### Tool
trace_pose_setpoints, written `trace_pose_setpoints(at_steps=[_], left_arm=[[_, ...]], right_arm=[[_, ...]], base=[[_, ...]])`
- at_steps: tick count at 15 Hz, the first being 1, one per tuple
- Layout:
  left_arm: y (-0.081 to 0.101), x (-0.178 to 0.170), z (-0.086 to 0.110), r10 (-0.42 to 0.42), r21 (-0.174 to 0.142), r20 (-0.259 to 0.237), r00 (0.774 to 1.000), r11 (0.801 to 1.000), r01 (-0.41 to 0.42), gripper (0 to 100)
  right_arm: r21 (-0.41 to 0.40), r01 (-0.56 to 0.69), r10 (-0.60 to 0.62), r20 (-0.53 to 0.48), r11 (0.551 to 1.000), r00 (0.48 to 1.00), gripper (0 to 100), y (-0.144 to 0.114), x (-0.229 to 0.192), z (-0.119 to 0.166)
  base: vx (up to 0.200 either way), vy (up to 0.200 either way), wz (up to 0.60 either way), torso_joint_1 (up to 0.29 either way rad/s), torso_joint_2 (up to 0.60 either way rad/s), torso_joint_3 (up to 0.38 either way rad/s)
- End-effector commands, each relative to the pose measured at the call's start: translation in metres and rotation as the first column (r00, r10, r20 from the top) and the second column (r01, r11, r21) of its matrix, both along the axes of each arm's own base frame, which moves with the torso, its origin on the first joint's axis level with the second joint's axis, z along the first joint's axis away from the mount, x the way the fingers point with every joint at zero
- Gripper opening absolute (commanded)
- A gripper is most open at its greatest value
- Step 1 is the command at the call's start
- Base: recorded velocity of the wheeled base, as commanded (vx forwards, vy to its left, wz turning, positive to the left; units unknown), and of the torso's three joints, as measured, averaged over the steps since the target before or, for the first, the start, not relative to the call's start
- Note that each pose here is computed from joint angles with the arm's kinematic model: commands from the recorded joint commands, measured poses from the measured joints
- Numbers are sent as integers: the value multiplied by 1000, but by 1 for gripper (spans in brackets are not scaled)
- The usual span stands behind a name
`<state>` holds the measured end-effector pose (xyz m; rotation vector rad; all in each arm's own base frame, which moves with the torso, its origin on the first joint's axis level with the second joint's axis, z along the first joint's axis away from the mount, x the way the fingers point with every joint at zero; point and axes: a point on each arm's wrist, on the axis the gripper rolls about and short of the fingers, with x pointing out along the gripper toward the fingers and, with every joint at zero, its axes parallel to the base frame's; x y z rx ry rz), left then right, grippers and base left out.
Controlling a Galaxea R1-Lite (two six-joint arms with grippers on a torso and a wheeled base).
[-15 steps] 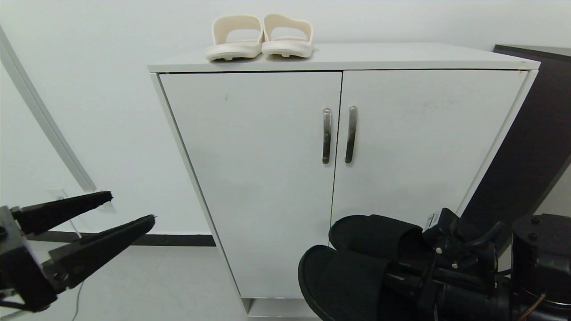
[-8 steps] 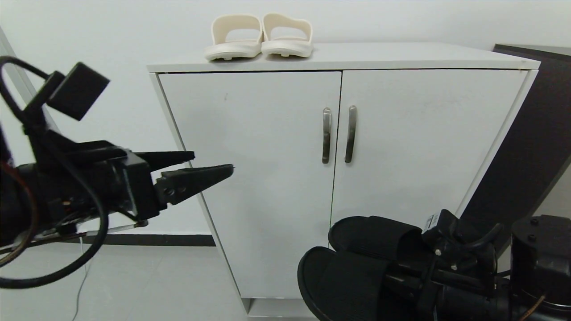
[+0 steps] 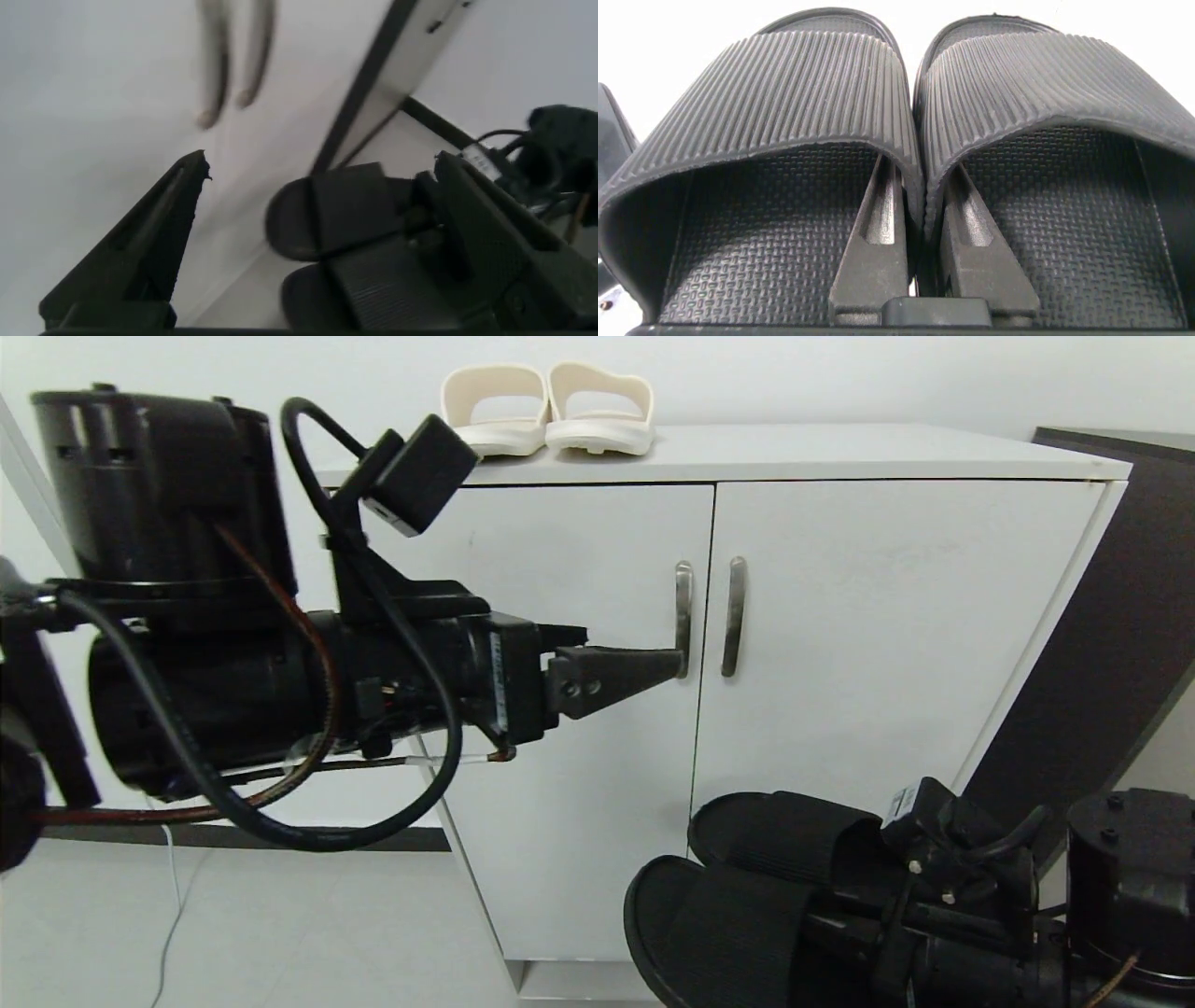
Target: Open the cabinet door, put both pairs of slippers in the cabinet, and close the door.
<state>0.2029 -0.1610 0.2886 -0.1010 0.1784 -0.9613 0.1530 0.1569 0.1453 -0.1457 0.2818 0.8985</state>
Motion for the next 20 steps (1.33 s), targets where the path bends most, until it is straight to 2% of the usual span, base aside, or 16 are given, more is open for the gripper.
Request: trace_pose_setpoints(at_steps=[1,3,6,7,10,14,20], left_arm=[[-19,11,-2,-62,-3,-24,998,998,62,100],[-24,16,1,-132,-30,-38,991,991,130,100],[-36,27,3,-170,-40,-41,984,985,169,100],[-44,36,3,-172,-55,-55,984,984,169,100],[-56,48,5,-178,-111,-47,983,979,172,100],[-72,54,-2,-182,-102,-58,982,979,175,100],[-89,78,-11,-84,-91,-56,995,993,79,100]], right_arm=[[-5,-2,2,-4,1000,1000,0,0,0,-1],[-5,0,0,-3,1000,1000,0,0,0,-1],[-6,0,0,-4,1000,1000,0,0,0,-2],[-13,-2,2,-12,1000,1000,0,0,0,-4],[-19,0,0,-17,1000,1000,0,1,1,-6],[-22,-2,2,-19,1000,1000,0,1,0,-7],[-31,-4,3,-29,1000,1000,0,1,1,-10]], base=[[0,0,0,0,0,0],[0,0,0,0,0,0],[0,0,0,0,0,0],[0,0,0,0,0,0],[0,0,0,0,0,0],[0,0,0,0,0,0],[0,0,0,0,0,0]])
